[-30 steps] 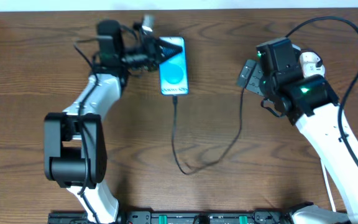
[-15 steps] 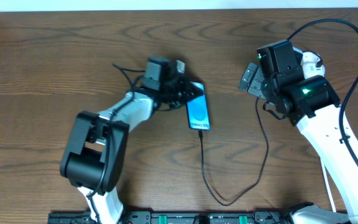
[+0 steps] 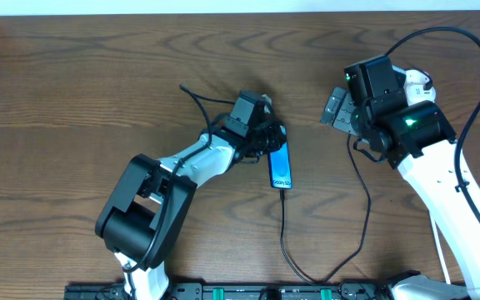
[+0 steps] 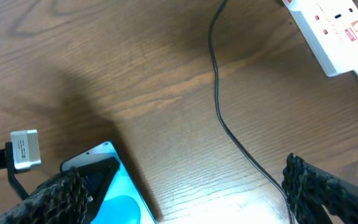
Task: Plug charger to phone and switch on socket
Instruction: 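Set the phone face-up on the table center with the left gripper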
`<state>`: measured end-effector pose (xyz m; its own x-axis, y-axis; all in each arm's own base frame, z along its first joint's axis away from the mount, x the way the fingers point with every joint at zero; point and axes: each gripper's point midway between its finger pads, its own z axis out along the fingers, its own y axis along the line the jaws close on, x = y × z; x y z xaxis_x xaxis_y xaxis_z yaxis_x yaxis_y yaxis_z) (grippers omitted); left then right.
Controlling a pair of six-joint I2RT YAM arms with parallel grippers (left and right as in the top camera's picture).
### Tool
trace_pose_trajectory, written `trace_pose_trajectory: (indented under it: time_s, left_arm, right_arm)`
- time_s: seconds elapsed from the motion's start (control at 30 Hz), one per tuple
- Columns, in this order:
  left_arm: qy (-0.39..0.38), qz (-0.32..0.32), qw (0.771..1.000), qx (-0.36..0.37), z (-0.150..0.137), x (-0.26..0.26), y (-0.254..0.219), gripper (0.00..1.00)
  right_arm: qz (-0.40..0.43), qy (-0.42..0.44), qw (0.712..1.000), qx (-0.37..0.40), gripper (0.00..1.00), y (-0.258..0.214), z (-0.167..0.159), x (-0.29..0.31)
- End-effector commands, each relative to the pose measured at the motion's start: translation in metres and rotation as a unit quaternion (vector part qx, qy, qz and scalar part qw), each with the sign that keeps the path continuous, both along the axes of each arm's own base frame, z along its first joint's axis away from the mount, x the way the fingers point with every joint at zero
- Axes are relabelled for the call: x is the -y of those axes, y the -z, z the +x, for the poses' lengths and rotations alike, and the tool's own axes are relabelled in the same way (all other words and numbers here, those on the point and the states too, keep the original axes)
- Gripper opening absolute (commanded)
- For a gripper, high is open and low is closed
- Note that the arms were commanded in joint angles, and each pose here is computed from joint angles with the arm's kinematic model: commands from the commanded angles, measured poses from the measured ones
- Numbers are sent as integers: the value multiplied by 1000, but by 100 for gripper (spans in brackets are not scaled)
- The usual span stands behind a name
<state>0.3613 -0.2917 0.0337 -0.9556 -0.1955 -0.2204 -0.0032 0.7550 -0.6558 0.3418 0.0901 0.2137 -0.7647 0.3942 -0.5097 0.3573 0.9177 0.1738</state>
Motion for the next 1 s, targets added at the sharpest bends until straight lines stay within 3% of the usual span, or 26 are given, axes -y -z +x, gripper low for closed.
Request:
trace_pose_trajectory:
  time_s: [0.0,0.83,0.97]
  left_arm:
    - [-6,18,999,27,5,0,-6,7]
    - [-10,46,999,-6,-2,-7,25,8]
    - [-10,48,999,-9,-3,-7,25,15]
  right_arm:
    - [-7,13,1000,5,99,-3,1,6]
    - [-7,14,1000,5,99,-2,1,6]
    - [-7,14,1000,5,99,-2,2,6]
